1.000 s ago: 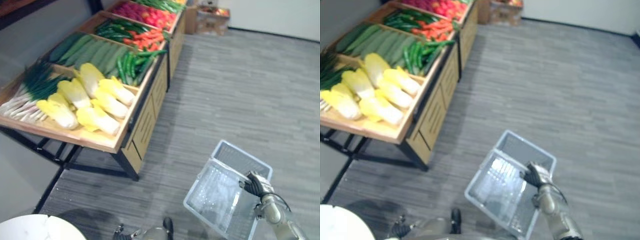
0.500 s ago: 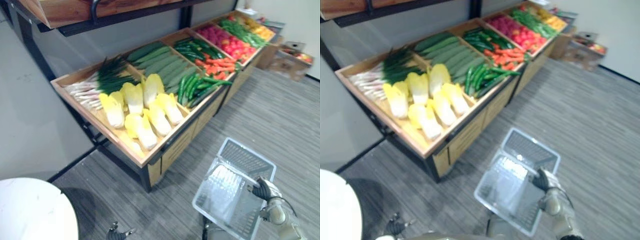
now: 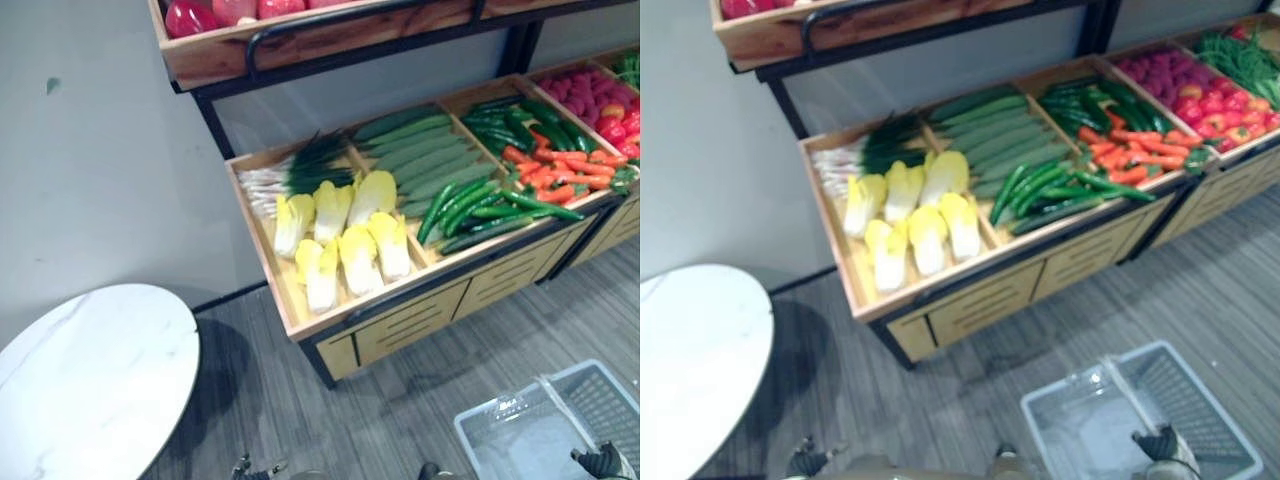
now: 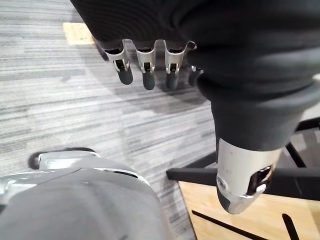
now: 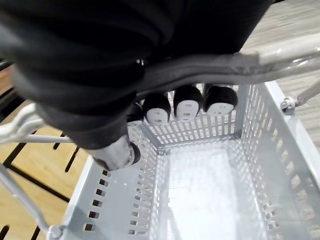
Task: Pick vegetable in the basket
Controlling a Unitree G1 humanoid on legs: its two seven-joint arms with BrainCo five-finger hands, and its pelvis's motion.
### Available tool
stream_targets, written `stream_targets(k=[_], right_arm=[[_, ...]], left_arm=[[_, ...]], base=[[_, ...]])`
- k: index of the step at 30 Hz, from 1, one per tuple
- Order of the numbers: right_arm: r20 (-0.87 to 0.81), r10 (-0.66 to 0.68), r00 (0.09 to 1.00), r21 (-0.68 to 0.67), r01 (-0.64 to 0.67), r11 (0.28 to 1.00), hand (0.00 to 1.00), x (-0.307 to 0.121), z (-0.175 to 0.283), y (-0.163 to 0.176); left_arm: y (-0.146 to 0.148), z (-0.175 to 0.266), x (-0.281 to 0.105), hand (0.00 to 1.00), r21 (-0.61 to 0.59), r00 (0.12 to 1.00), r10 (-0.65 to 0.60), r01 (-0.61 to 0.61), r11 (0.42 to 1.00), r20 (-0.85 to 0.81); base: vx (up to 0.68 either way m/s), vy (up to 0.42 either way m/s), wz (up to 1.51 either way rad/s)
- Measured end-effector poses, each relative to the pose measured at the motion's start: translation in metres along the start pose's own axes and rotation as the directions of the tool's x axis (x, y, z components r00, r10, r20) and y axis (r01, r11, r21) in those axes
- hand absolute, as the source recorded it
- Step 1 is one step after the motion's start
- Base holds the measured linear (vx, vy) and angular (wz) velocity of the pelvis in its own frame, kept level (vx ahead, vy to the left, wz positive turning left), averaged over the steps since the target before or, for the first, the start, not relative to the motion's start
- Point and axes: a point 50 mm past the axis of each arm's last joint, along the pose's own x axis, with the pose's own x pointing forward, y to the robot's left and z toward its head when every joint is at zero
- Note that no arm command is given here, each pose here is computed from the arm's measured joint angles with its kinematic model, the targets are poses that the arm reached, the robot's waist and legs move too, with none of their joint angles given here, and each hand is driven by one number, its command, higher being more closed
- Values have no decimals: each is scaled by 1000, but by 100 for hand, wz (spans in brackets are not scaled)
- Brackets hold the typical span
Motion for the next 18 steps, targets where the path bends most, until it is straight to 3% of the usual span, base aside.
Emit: stream_targets(k=[12, 18], right_arm=[[-98, 61, 993, 133, -48, 990, 100, -11, -11, 33], [-149, 107, 983, 150, -84, 985, 100, -19, -22, 47]], left_arm=[[4, 9, 3, 0, -40, 998, 56, -56, 998, 22], [8, 76, 4, 0, -120, 949, 143, -113, 986, 280]], base=[[27, 87, -9], [39, 23, -9]])
